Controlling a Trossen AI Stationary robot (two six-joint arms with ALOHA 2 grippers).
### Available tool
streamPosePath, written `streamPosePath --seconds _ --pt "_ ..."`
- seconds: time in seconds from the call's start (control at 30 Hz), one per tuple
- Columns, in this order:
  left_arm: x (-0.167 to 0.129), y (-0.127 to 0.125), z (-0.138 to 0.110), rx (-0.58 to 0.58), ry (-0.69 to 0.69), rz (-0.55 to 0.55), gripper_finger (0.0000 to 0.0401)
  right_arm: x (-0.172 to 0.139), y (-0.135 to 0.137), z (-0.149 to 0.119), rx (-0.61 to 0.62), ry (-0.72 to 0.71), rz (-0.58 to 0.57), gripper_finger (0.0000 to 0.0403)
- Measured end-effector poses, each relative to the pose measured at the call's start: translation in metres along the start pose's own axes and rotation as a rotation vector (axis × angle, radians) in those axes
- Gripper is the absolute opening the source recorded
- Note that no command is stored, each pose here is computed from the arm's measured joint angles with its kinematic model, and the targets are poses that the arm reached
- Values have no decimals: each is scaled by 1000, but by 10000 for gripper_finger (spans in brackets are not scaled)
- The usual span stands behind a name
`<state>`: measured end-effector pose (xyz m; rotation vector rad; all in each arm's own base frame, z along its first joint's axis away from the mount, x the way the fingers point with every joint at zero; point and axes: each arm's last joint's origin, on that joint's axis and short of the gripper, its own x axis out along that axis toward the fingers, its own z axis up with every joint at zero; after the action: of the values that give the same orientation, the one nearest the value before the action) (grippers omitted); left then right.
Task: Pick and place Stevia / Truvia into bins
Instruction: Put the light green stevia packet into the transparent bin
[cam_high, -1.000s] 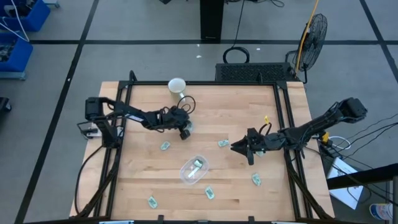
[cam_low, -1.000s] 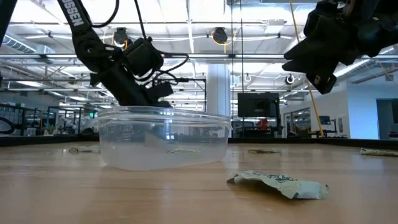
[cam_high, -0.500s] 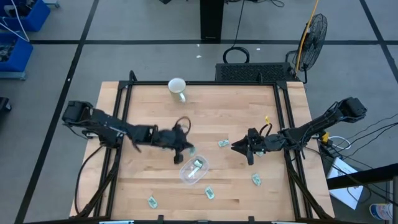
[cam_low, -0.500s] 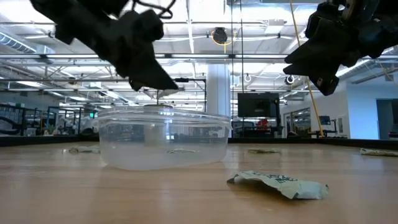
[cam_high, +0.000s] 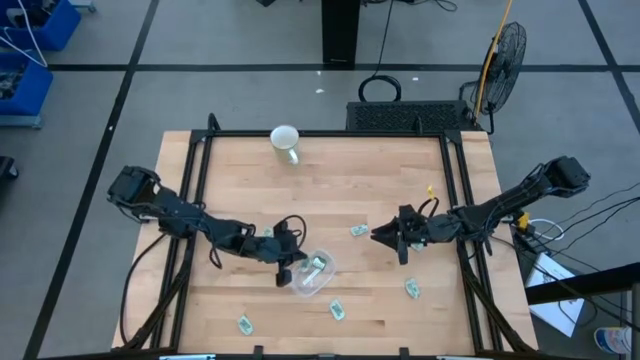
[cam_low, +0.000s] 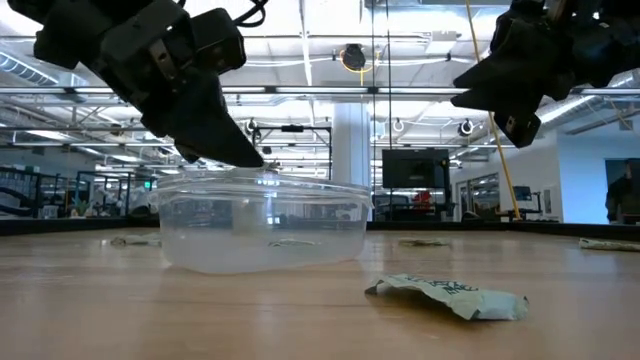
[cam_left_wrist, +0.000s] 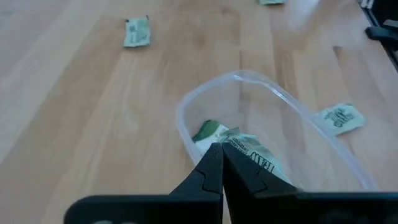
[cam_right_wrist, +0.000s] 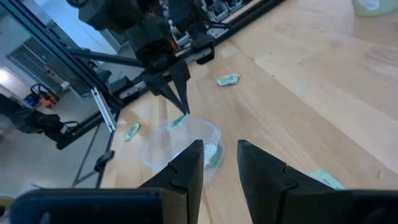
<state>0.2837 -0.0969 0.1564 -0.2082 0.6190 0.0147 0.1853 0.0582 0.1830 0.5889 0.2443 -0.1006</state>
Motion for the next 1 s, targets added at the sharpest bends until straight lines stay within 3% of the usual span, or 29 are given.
streamPosePath --seconds 0.3,0.5,0.7,0.83,1.0 --pt "18 -12 -14 21 44 -36 26 1 -2 2 8 -11 -12 93" --pt "20 -20 3 73 3 -64 57 1 -3 1 -15 2 -17 93" --pt "20 -26 18 144 59 -32 102 1 -3 1 -48 1 -13 93" --pt "5 -25 35 189 170 68 112 1 2 2 -53 -1 36 93" --pt "-29 -13 55 193 298 360 113 2 12 4 -80 -12 77 93"
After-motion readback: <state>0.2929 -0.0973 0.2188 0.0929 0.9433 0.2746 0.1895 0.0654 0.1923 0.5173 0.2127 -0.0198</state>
